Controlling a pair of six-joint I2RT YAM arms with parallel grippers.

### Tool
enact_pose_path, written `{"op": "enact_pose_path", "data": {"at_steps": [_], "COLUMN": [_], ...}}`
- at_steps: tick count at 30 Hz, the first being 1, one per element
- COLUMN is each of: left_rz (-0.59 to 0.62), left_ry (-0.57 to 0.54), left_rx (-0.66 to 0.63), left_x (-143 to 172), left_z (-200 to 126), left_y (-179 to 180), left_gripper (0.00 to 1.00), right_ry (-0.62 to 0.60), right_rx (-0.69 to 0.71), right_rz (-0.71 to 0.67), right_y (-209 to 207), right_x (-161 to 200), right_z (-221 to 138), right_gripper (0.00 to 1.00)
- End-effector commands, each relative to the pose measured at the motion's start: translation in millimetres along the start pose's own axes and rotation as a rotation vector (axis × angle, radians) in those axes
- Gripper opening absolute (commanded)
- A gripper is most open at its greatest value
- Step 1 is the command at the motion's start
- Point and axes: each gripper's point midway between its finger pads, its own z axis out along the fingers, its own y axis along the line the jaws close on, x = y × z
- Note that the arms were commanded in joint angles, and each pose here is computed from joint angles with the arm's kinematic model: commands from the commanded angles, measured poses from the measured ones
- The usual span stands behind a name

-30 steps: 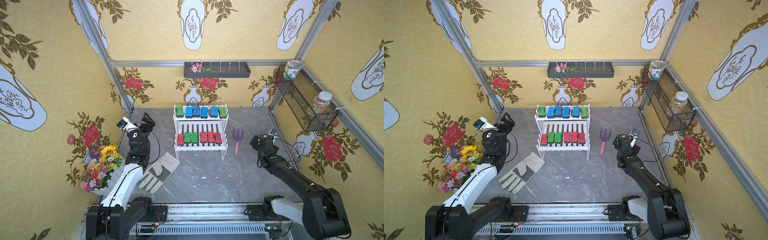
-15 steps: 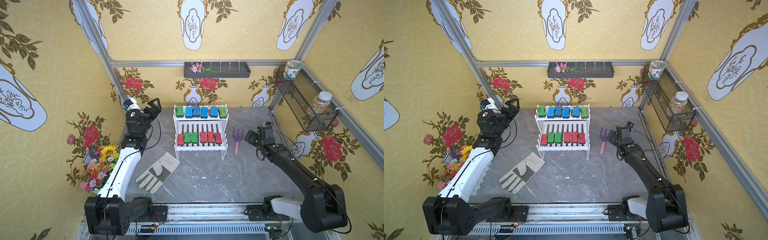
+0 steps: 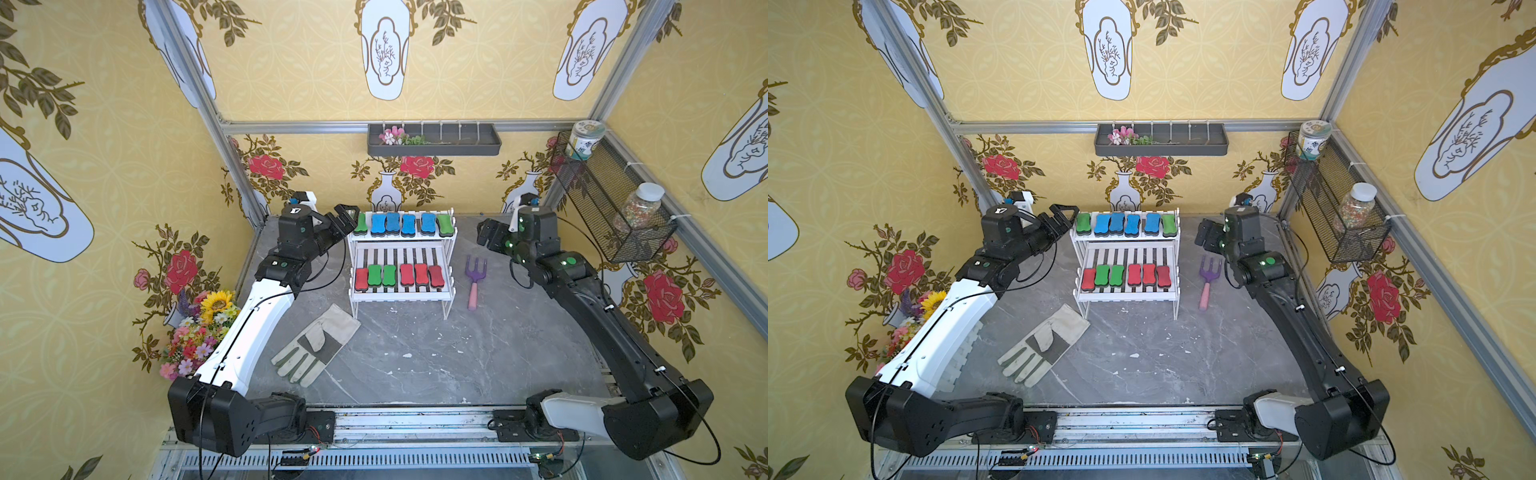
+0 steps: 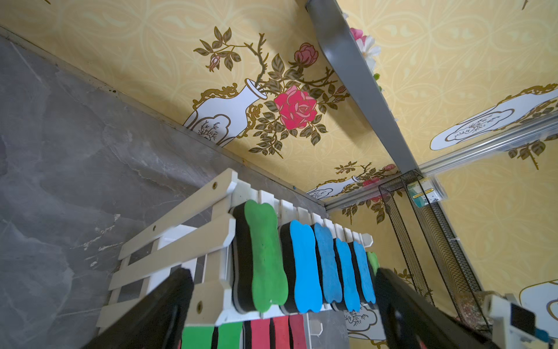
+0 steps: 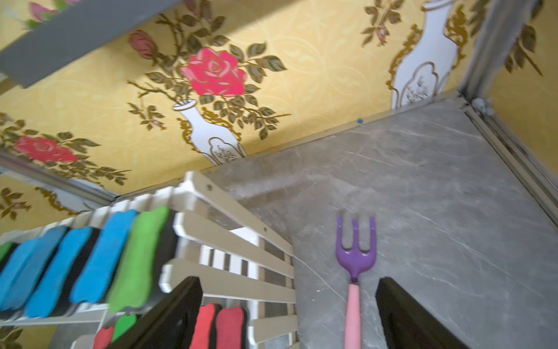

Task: Remove the whiteboard erasers from the shelf
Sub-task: Pick up the whiteboard eraser from the shelf.

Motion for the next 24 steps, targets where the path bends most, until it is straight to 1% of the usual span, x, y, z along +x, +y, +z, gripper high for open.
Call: {"op": "enact_pose_path", "data": {"at_steps": [1, 3, 5, 7, 11, 13, 19, 24], "left_rz": [0.048, 0.08, 0.112, 0.131, 0.144, 0.148, 0.16, 0.163], "left_ry": [0.002, -0.018, -0.053, -0.065, -0.062, -0.061, -0.063, -0.056], "left_rx": [0.011, 0.025, 0.0, -0.034, -0.061, -0.065, -0.065, -0.061], "left_x": [0, -5, -14, -17, -15, -15, -14, -11], "left_z": [-10, -17, -22, -22, -19, -19, -19, -17], "left_y": [-6, -13, -13, -7, 0, 1, 2, 4], "left_gripper": [0.99, 0.99, 0.99, 0.99, 0.99, 1.0, 0.99, 0.99], "right_ry": [0.035, 0.061, 0.044, 0.043, 0.051, 0.059, 0.115, 0.138], "right_rx": [-0.037, -0.039, -0.028, -0.034, -0.006, 0.019, 0.042, 0.051], "right_rz": [-0.094, -0.167, -0.222, -0.252, -0.31, -0.33, -0.361, -0.364], "right_y": [31, 54, 73, 88, 101, 102, 102, 100], "right_x": [-8, -6, -8, -8, -9, -10, 0, 7], "right_z": [2, 8, 11, 15, 29, 37, 51, 56], "right_gripper": [0.88, 0.86, 0.81, 0.75, 0.59, 0.55, 0.55, 0.62]}}
